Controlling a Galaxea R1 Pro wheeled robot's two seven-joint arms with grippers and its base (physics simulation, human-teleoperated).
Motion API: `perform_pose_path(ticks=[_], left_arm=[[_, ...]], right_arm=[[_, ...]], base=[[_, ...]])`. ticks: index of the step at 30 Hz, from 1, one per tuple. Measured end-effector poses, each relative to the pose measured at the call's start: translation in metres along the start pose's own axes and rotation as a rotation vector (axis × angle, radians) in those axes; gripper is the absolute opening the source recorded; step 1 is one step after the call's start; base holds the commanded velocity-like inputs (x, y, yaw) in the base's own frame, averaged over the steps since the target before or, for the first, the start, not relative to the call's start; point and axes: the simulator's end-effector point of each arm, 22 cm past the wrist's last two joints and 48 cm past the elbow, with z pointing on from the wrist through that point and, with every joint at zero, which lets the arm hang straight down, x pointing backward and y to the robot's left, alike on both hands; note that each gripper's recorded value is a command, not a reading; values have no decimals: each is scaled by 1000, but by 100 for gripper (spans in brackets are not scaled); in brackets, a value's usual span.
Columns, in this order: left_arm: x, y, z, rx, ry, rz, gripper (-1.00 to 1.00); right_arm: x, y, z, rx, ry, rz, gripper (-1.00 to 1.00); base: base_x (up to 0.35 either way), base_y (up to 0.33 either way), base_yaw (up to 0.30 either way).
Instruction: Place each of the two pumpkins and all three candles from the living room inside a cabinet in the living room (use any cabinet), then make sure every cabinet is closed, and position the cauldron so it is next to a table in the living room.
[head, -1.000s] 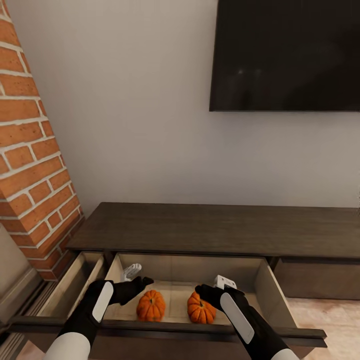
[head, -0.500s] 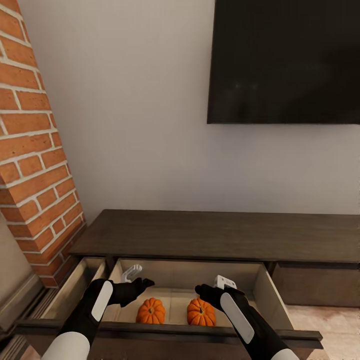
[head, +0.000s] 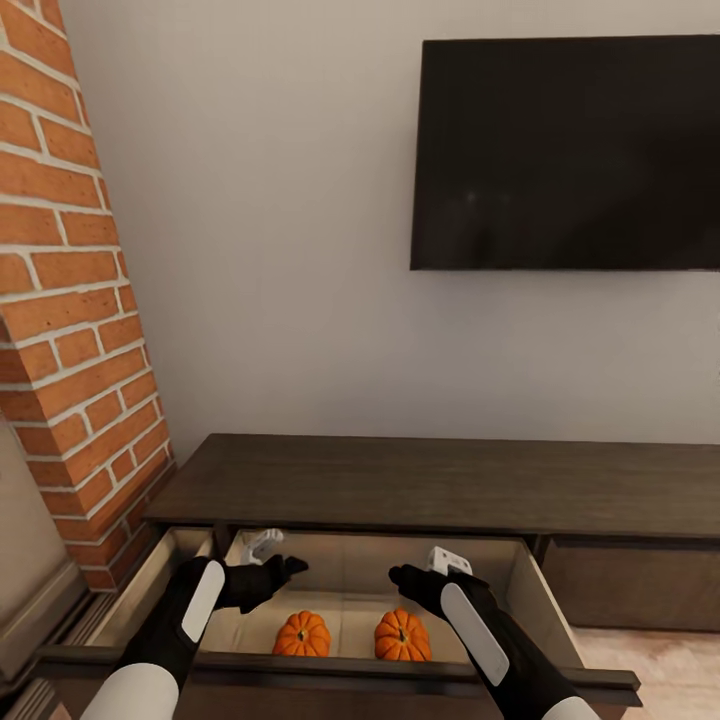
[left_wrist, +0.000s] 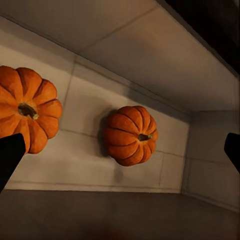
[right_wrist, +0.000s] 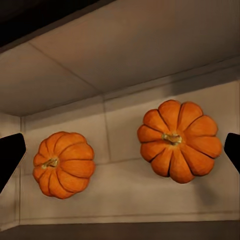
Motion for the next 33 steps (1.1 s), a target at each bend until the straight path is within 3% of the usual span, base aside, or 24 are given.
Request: perform_pose_path(ticks=[14, 22, 33], left_arm=[[-26, -24, -23, 12, -29, 14, 100], [-30, -37, -36, 15, 5, 11, 100], [-43, -54, -50, 15, 6, 12, 100]], right_arm=[[-39, 24, -26, -39, -39, 15, 100], [-53, 33, -37, -42, -41, 18, 100], [-72, 43, -51, -43, -44, 20, 100]], base=[[-51, 0, 0], [-71, 0, 0], [-89, 3, -29]])
